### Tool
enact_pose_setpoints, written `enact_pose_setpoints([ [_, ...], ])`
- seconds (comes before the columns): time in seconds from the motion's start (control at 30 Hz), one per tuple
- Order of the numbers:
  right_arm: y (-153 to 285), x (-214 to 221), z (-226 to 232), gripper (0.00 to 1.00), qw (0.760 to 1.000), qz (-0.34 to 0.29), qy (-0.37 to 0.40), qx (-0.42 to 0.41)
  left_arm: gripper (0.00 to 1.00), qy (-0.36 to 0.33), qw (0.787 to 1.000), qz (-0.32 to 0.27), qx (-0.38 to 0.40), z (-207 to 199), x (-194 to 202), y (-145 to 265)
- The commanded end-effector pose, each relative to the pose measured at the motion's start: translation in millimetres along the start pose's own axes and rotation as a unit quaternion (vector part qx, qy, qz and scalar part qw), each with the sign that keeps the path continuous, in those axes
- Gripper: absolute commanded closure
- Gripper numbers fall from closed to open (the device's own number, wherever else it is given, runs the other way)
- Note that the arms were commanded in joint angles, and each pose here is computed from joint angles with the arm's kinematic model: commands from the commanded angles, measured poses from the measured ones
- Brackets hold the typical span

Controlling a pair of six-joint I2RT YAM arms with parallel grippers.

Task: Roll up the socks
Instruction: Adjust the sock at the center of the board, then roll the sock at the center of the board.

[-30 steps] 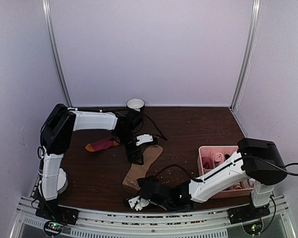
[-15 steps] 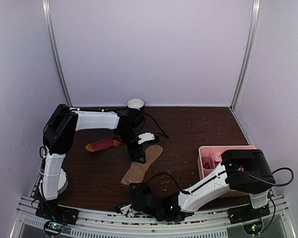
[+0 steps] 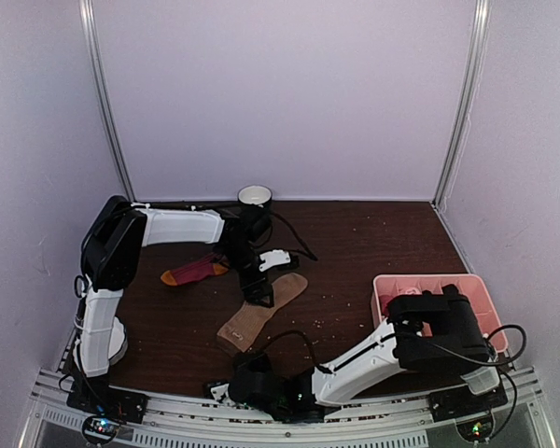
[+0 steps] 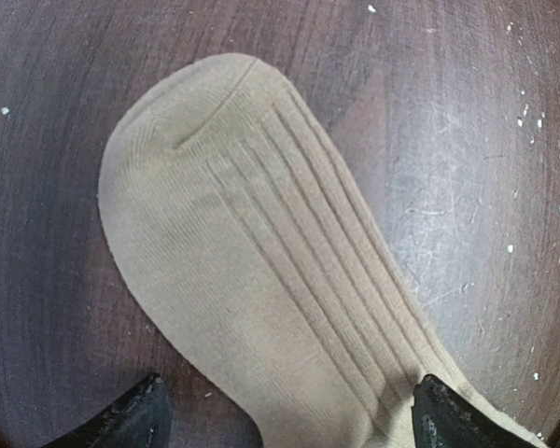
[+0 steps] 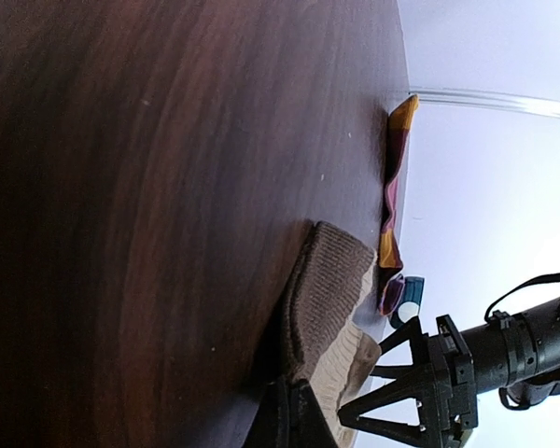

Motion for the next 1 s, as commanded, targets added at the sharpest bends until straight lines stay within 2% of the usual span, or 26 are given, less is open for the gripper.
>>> enact_pose_setpoints([
  [0.0,1.4,18.8,33.1,1.00,0.997,0.031,-0.048,-0.056,0.08,0.027,0.996,0.081,0.026,-12.7,44.0,-25.7],
  [0.13,17.8,17.7,8.3,1.00,0.981,0.005,-0.180,-0.066,0.07,0.021,0.997,0.067,0.015,-10.1,40.2,-11.6],
  [0.23,29.8,19.9,-6.2,1.00,0.952,-0.022,-0.287,-0.103,0.02,0.021,0.999,0.049,0.005,-5.2,35.3,8.5],
  [0.37,39.8,28.2,-11.3,1.00,0.912,-0.045,-0.383,-0.139,0.02,0.025,1.000,0.006,-0.007,0.9,29.3,47.6],
  [0.5,45.1,38.3,-12.9,1.00,0.871,-0.060,-0.458,-0.169,0.02,0.015,0.999,-0.019,-0.022,0.3,37.5,84.0],
  [0.6,42.1,45.4,-18.4,1.00,0.835,-0.067,-0.509,-0.196,0.02,-0.025,0.999,-0.028,-0.026,-18.8,50.6,101.9],
  [0.83,34.4,63.5,-26.6,1.00,0.748,-0.082,-0.614,-0.236,0.02,-0.059,0.996,-0.055,0.048,-81.5,91.0,96.0],
  [0.9,31.2,67.0,-29.1,1.00,0.732,-0.082,-0.632,-0.241,0.02,-0.068,0.995,-0.053,0.058,-94.8,95.4,90.0],
  [0.93,30.6,66.9,-29.2,1.00,0.730,-0.085,-0.632,-0.246,0.02,-0.076,0.994,-0.050,0.059,-99.9,97.0,86.5],
  [0.97,31.2,66.5,-28.1,1.00,0.738,-0.086,-0.621,-0.251,0.02,-0.084,0.994,-0.049,0.056,-103.6,97.7,83.7],
])
Point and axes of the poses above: each gripper's point midway between its finger pads, its own y axis back along the fingers, its own z axis along the line the jaws close on, x = y × z, the point moved 3 cm from there along y, back along the fingers, and after that the axes turned 1 degree about y, right-handed, at the moved point
